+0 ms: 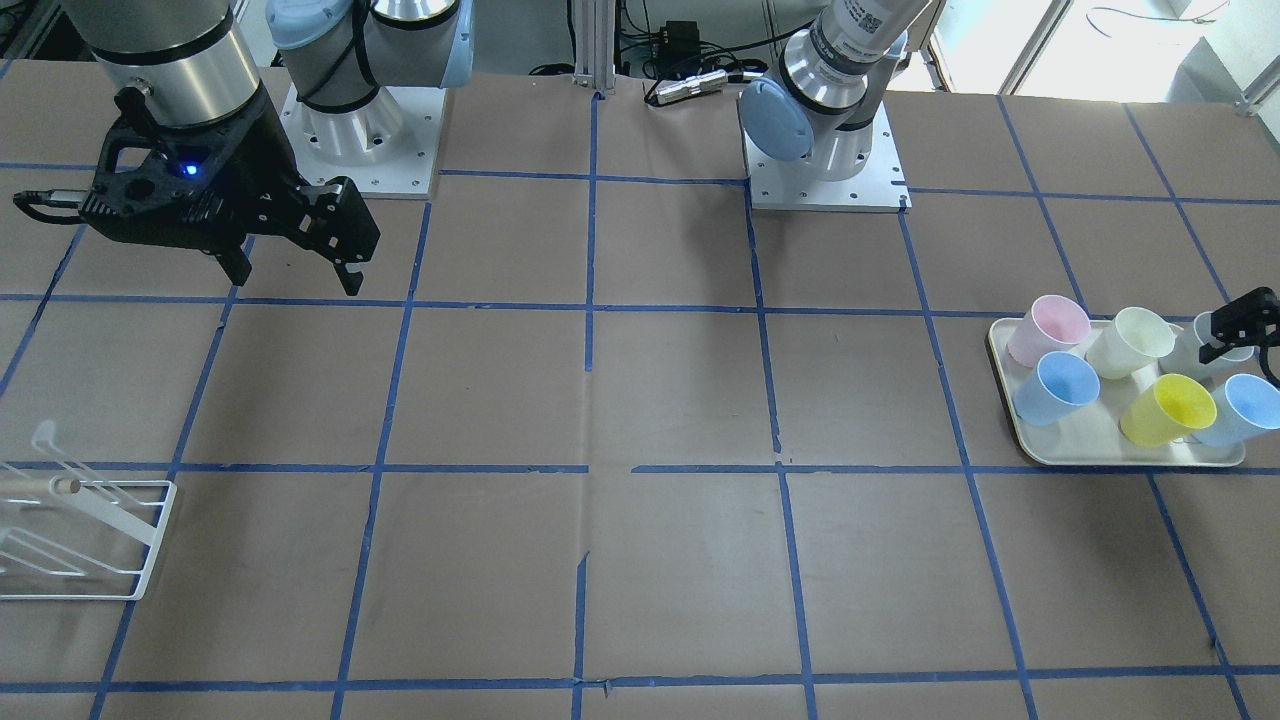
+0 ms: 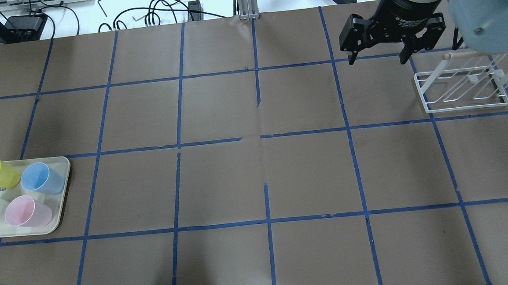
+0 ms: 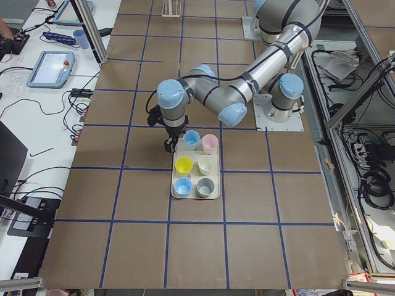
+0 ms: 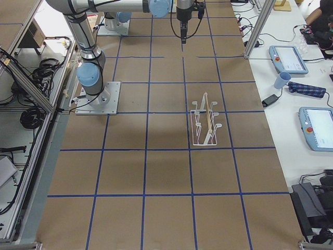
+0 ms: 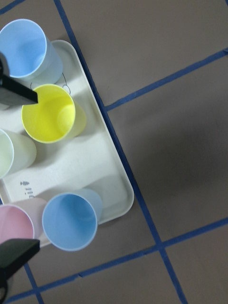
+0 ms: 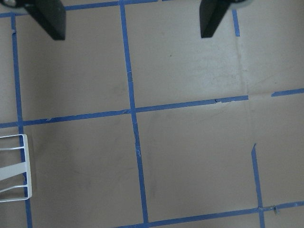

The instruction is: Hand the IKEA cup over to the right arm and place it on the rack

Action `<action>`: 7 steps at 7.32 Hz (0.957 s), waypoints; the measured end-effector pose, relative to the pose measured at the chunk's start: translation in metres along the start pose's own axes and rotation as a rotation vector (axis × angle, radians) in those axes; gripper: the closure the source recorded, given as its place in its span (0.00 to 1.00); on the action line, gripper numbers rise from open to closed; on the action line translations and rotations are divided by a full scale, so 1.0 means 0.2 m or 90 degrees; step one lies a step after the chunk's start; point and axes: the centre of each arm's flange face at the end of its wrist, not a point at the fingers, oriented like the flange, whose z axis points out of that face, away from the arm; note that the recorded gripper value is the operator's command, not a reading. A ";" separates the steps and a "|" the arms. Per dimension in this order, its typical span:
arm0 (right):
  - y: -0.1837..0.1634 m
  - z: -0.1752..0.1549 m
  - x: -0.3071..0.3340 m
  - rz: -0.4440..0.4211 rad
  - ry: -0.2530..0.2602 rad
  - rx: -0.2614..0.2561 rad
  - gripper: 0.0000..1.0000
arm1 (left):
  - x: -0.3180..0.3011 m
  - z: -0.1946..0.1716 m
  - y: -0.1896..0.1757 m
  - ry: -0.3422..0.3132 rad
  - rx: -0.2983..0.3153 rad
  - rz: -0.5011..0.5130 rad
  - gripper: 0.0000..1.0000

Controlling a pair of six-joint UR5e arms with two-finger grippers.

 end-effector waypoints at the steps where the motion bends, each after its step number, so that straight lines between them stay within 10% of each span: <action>1: 0.00 0.00 0.00 0.000 0.000 0.000 0.00 | -0.07 0.10 0.02 0.002 0.000 0.007 0.00; 7: 0.00 0.00 0.00 0.001 -0.001 0.001 0.00 | -0.27 0.38 0.07 0.032 -0.006 -0.005 0.00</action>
